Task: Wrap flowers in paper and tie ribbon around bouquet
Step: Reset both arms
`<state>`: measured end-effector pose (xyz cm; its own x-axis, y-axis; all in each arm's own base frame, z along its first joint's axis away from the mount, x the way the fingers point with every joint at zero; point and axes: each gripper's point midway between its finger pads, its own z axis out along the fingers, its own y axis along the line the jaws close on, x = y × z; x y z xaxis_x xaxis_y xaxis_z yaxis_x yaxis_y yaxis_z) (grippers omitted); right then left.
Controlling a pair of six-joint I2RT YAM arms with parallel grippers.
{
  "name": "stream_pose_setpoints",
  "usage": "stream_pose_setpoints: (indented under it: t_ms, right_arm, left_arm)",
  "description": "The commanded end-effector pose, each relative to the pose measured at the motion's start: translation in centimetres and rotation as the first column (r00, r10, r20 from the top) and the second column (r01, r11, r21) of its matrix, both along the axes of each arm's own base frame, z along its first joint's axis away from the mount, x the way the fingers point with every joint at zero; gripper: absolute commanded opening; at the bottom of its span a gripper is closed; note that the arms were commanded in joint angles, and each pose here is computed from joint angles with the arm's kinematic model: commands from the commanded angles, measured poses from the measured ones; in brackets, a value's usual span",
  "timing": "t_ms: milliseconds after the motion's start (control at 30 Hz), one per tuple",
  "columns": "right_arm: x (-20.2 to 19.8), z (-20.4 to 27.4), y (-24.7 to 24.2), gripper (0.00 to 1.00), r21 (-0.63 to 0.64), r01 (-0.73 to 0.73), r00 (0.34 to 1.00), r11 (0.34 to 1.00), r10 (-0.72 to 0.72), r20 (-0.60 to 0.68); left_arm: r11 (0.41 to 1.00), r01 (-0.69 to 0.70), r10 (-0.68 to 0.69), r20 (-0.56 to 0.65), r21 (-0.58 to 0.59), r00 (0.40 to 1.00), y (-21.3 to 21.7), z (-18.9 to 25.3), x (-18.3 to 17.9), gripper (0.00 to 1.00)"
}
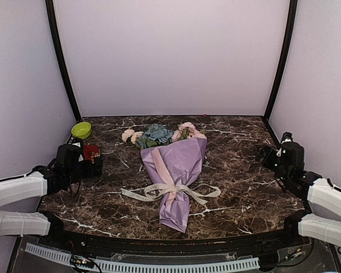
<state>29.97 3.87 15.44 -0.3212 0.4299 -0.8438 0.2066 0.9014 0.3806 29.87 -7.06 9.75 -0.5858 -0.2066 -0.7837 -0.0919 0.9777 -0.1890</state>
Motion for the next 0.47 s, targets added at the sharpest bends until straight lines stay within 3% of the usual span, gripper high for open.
stream_pose_setpoints:
  t_ms: [0, 433]
  right_arm:
    - [0.54, 0.48, -0.09, 1.00, 0.049, 0.023, 0.998, 0.999, -0.025, 0.052]
    - [0.16, 0.33, 0.26, 1.00, 0.069, -0.003, 0.998, 0.998, -0.002, 0.070]
  left_arm:
    - [0.997, -0.075, 0.075, 0.069, 0.005, 0.995, 1.25, 1.17, 0.37, 0.99]
    - [0.997, -0.073, 0.072, 0.079, 0.014, 0.994, 1.25, 1.29, 0.60, 0.99]
